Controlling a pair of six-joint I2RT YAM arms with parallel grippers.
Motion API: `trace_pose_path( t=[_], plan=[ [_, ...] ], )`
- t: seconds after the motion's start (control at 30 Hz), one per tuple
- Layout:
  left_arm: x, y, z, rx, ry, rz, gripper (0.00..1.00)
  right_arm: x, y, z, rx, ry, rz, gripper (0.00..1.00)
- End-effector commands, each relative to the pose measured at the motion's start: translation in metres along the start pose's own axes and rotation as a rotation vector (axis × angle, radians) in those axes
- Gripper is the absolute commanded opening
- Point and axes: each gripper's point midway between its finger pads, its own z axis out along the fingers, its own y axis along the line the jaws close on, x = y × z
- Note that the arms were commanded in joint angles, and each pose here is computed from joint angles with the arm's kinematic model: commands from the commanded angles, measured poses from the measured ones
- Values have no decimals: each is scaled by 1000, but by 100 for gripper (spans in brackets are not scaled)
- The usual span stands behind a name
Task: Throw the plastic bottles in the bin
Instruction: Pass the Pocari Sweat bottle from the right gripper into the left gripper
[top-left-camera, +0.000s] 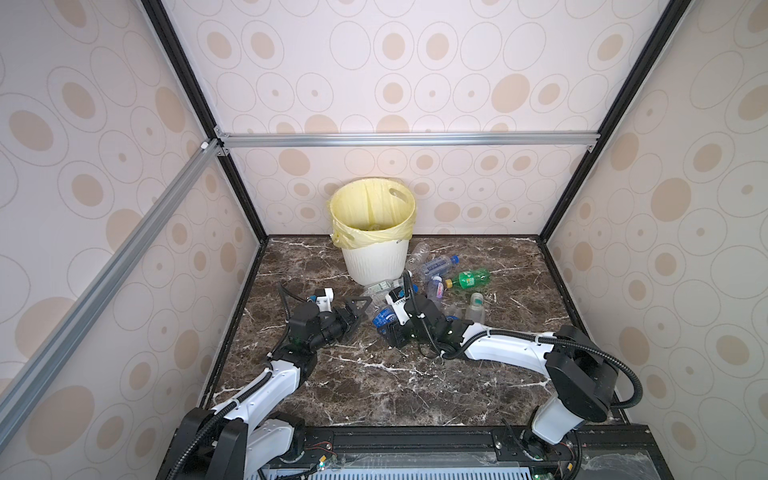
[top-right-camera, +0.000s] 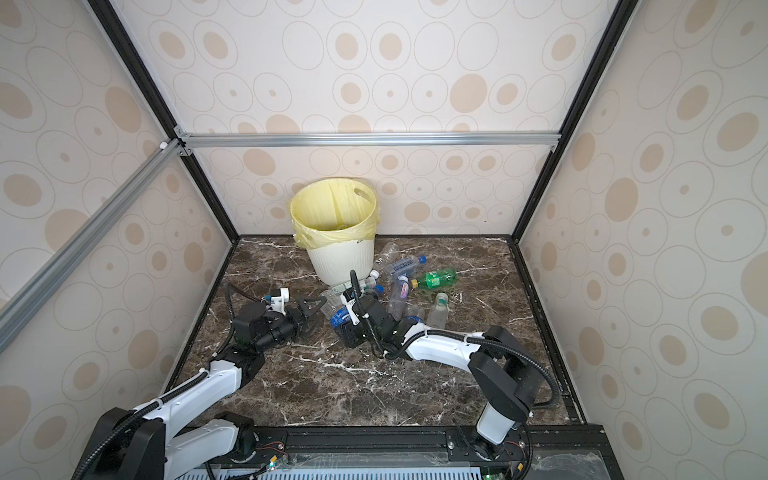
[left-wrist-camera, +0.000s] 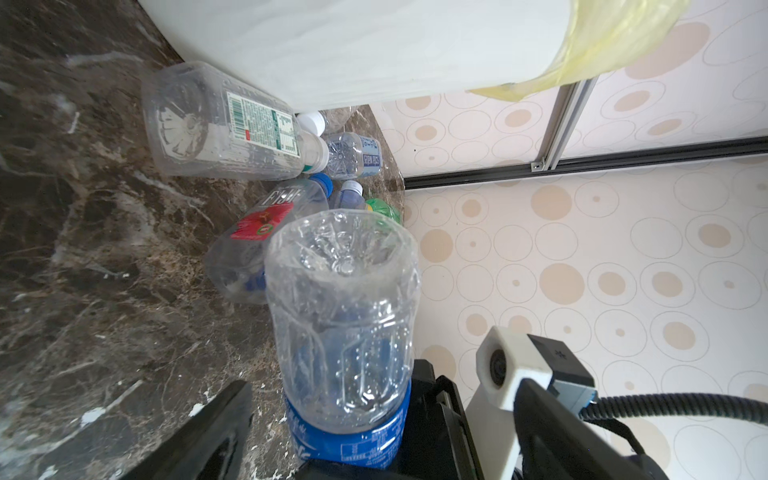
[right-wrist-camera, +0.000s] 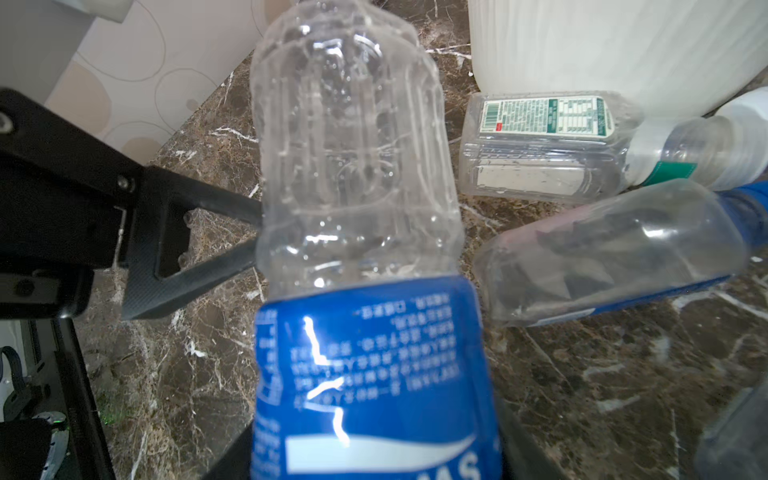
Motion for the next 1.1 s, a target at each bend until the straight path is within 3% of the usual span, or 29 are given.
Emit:
trace_pose_path(
  t=[0.0,0.5,0.73,1.07],
  plan=[
    [-8,-18,4,70,-5,4,95,-21,15,-13,-47,-51,-9,52],
    [-25,-15,16,-4,-46,120,85,-20,26,-11,-107,-51,16,52],
    [-27,-7,19,-22,-49,122,79,-21,30,-8,-128,-50,21,52],
    [-29,0,18,-54,-68,137,62,-17,31,-3,-127,-36,17,56]
  ],
)
